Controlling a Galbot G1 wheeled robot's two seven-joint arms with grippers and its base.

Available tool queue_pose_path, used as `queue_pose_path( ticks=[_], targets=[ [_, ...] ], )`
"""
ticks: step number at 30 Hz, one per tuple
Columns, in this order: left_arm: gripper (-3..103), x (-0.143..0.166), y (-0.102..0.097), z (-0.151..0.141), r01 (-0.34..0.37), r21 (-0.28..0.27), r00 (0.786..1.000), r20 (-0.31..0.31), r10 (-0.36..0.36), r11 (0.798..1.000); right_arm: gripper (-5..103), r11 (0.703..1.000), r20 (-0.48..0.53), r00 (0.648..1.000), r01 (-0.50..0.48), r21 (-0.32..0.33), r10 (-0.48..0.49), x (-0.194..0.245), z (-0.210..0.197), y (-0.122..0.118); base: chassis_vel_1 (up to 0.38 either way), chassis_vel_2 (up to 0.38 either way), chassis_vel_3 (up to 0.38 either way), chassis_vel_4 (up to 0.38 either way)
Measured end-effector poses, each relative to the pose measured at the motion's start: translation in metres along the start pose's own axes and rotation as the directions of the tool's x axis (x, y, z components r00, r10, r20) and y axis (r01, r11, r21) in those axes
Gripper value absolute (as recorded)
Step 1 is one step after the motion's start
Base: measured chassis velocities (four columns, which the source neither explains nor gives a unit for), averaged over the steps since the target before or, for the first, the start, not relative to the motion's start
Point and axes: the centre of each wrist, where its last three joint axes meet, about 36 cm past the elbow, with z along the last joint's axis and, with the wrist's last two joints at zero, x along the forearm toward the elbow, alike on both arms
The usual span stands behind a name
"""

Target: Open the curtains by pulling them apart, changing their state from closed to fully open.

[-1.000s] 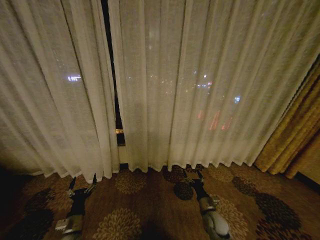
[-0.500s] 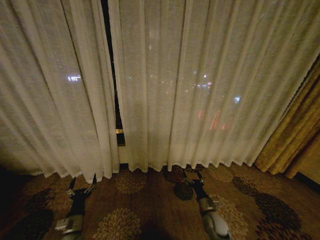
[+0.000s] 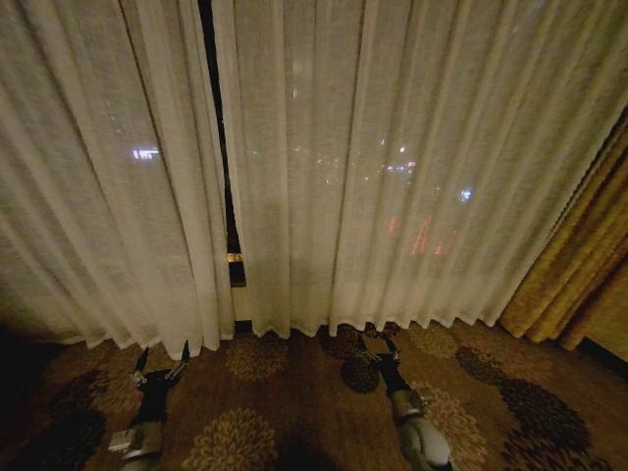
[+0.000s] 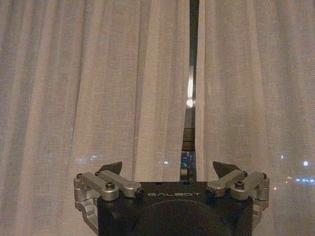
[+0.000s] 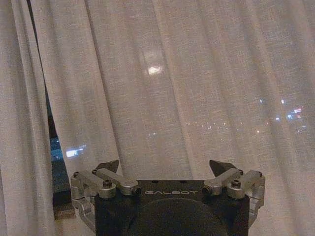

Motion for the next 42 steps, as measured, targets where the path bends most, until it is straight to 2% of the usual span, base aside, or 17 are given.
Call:
queue_pose_path(
  ticks=[11, 22, 29, 42],
  targets=[
    [100, 0.000, 0.000, 0.000, 0.000, 0.000, 1.000, 0.000, 0.000, 1.000, 100, 1.000, -0.002, 1.000, 0.010, 0.000, -0.010, -0.001, 0.002, 0.004, 0.000, 0.000, 0.000, 0.000],
    [100, 0.000, 0.000, 0.000, 0.000, 0.000, 1.000, 0.000, 0.000, 1.000, 100, 0.999, -0.004, 1.000, 0.022, 0.037, -0.022, 0.000, 0.000, -0.004, 0.000, 0.000, 0.000, 0.000],
    [100, 0.000, 0.000, 0.000, 0.000, 0.000, 1.000, 0.000, 0.000, 1.000, 100, 0.998, -0.003, 0.999, 0.043, 0.034, -0.043, 0.000, -0.001, -0.004, -0.024, 0.023, 0.023, -0.028],
    [100, 0.000, 0.000, 0.000, 0.000, 0.000, 1.000, 0.000, 0.000, 1.000, 100, 0.996, -0.019, 0.997, 0.080, 0.039, -0.080, 0.001, 0.008, 0.006, -0.181, 0.195, 0.191, -0.193]
  ],
)
